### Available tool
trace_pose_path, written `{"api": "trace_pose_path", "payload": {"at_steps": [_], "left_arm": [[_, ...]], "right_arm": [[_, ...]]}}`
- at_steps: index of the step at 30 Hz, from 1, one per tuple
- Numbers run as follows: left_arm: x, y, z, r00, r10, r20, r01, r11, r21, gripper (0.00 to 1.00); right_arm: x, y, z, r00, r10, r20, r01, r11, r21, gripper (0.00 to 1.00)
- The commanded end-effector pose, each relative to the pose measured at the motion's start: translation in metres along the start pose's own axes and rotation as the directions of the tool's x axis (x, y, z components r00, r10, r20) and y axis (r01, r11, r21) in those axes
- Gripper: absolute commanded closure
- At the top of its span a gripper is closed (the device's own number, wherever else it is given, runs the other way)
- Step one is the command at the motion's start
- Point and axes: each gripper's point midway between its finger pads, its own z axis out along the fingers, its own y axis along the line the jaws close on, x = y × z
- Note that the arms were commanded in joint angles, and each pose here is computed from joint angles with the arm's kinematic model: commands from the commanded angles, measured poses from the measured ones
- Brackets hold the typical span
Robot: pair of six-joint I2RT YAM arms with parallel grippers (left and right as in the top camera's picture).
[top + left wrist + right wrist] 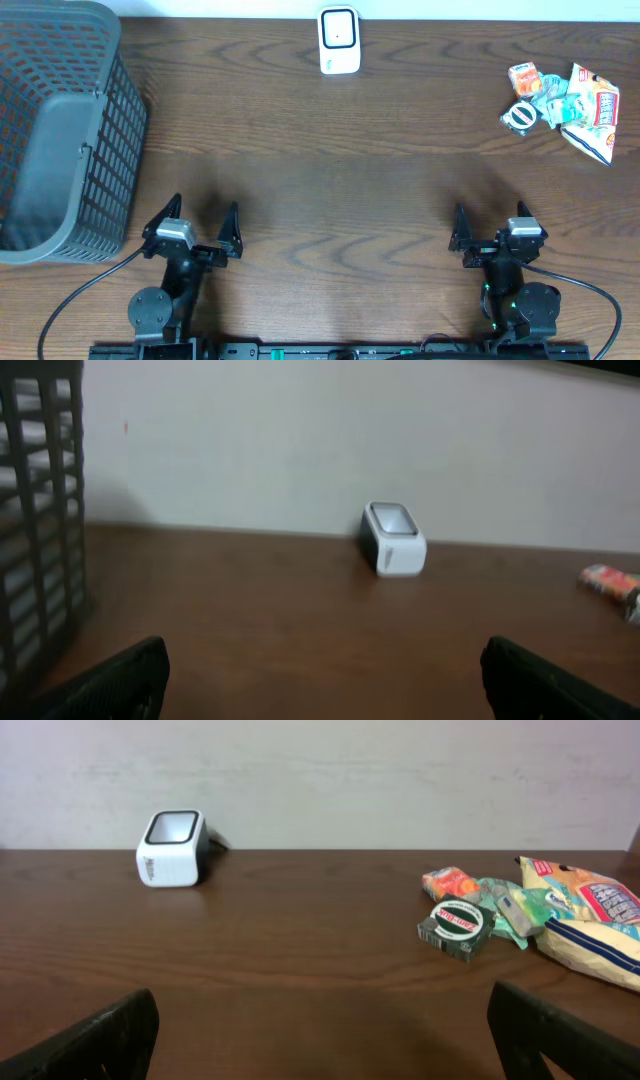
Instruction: Scan the item barcode
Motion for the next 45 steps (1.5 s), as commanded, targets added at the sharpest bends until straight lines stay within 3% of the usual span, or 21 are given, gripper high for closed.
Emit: {"api": "trace_pose_path", "payload": {"at_steps": [1, 9, 21, 45], "left_arm": [[0.008, 0.003, 0.0, 1.0, 0.006, -0.026, -0.006, 1.0, -0.017, 0.02], [0.036, 0.015, -0.003, 0.991, -0.011, -0.136, -0.002, 0.996, -0.093, 0.02], [0.037, 0.015, -0.003, 0.985, 0.087, -0.148, -0.1, 0.992, -0.079, 0.02], [0.039, 0.007, -0.002, 0.982, 0.105, -0.155, -0.114, 0.992, -0.052, 0.02]], "right_arm": [[0.0, -0.001, 0.0, 1.0, -0.007, 0.0, 0.007, 1.0, 0.006, 0.01], [0.0, -0.001, 0.0, 1.0, -0.007, 0.0, 0.007, 1.0, 0.006, 0.01], [0.0, -0.001, 0.0, 1.0, -0.007, 0.0, 0.007, 1.0, 0.006, 0.01], [0.0, -0.001, 0.0, 1.0, -0.007, 0.0, 0.007, 1.0, 0.006, 0.01]]}}
